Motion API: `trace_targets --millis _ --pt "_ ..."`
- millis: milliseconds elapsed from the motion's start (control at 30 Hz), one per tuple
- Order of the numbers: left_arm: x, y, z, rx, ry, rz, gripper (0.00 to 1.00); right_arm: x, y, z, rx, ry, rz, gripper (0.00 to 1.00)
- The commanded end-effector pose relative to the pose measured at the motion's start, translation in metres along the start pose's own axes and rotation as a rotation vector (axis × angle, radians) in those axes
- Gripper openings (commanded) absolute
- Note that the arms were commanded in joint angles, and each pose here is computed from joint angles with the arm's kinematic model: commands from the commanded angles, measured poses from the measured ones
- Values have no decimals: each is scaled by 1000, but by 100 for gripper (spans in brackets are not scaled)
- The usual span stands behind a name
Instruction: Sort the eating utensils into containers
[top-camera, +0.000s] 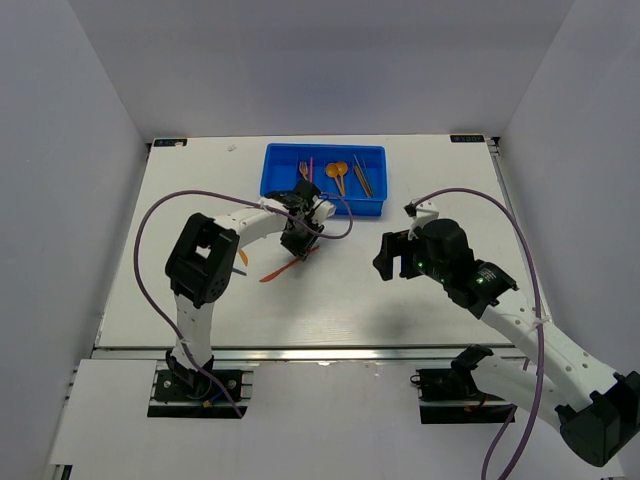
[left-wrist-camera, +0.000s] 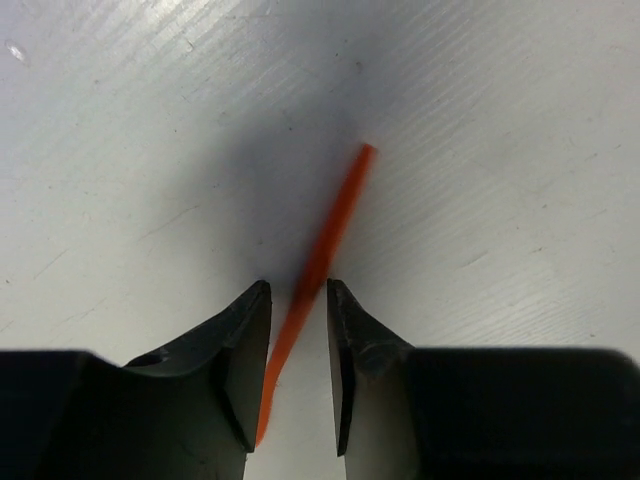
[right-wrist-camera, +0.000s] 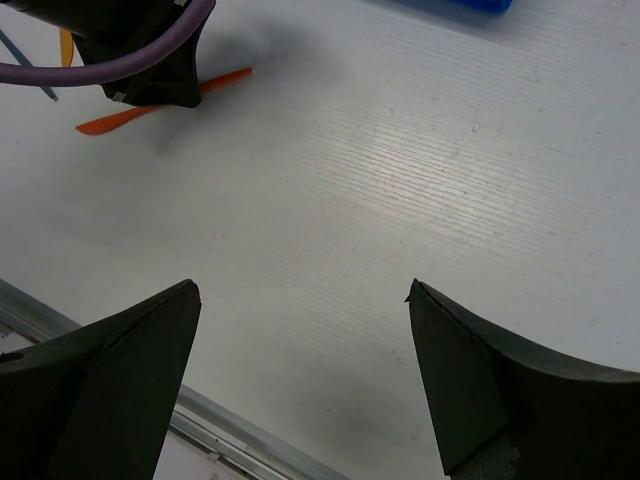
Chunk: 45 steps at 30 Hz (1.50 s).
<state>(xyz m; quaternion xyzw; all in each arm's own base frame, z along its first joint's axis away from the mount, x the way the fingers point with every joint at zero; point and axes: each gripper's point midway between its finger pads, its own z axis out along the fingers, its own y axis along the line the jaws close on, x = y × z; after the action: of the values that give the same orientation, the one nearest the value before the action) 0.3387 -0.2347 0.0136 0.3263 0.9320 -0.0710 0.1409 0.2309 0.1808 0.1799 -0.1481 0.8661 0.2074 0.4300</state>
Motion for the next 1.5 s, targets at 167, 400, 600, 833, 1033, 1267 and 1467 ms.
trace_targets --millis 167,400,600,833,1033,1267,1467 --pt "31 -23 24 17 46 -68 21 -10 4 -4 -25 -49 -12 89" --pt "65 -40 45 -133 81 -114 0 -12 4 -10 -24 -69 -10 89" --pt "37 -38 15 -200 -27 -226 0 -15 0 -15 -2 -80 -14 89" --pt "-57 -46 -80 -149 -334 -277 0 -18 -7 -17 45 -77 -16 89" --pt "-107 -11 -137 -173 -524 -389 0 -19 -14 -18 83 -75 -20 89" --pt "-189 106 -201 -282 -767 -556 0 -24 -14 -15 86 -71 -19 89" --pt "-247 168 -208 -369 -900 -503 0 -19 -9 -6 61 -43 -14 89"
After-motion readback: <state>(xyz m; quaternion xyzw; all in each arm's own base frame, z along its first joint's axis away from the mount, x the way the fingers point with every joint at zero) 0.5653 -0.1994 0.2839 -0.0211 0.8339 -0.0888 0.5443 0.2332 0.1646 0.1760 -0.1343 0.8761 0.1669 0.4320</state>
